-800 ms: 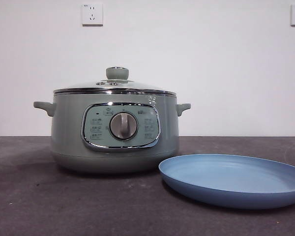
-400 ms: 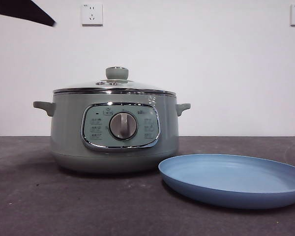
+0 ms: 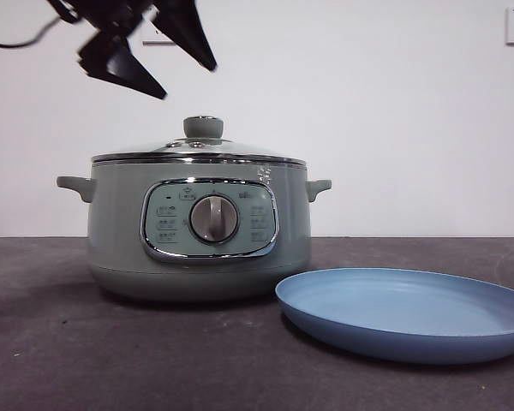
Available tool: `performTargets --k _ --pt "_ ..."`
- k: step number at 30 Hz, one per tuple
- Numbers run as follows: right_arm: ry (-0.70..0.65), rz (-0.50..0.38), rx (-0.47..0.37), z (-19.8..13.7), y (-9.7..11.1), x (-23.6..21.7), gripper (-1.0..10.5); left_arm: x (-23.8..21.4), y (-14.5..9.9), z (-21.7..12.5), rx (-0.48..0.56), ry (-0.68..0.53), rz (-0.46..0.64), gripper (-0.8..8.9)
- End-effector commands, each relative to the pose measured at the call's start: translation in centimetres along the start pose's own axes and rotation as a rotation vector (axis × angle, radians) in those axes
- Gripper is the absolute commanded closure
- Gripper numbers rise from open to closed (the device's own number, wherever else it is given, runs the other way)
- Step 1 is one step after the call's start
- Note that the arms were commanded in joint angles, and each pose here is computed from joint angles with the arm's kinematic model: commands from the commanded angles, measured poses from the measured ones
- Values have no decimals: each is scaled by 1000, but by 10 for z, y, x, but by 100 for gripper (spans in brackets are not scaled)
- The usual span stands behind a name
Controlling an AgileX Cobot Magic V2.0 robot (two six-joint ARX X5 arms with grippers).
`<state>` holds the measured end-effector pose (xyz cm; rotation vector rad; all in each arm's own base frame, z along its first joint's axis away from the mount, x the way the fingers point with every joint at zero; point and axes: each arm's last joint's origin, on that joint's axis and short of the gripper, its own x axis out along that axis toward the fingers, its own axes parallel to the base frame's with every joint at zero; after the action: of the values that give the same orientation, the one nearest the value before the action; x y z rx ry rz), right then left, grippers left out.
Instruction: Take the potato out from the steamer,put the potato on the plate,close the lid
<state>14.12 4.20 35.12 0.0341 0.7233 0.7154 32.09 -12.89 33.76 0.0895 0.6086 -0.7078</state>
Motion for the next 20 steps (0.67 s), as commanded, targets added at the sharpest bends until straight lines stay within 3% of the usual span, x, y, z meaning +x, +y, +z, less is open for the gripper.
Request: performTargets --k 1,10,14,20 --pt "-7 1 -2 1 0 0 286 21 2 1 29 23 -2 95" --pt "-8 -4 -3 1 0 -1 286 51 3 -8 45 80 42 100" --pt "-8 -4 -4 1 0 -1 286 51 0 -10 44 101 35 398" --pt "-8 -4 -4 1 0 -1 286 53 -6 -9 52 103 22 741"
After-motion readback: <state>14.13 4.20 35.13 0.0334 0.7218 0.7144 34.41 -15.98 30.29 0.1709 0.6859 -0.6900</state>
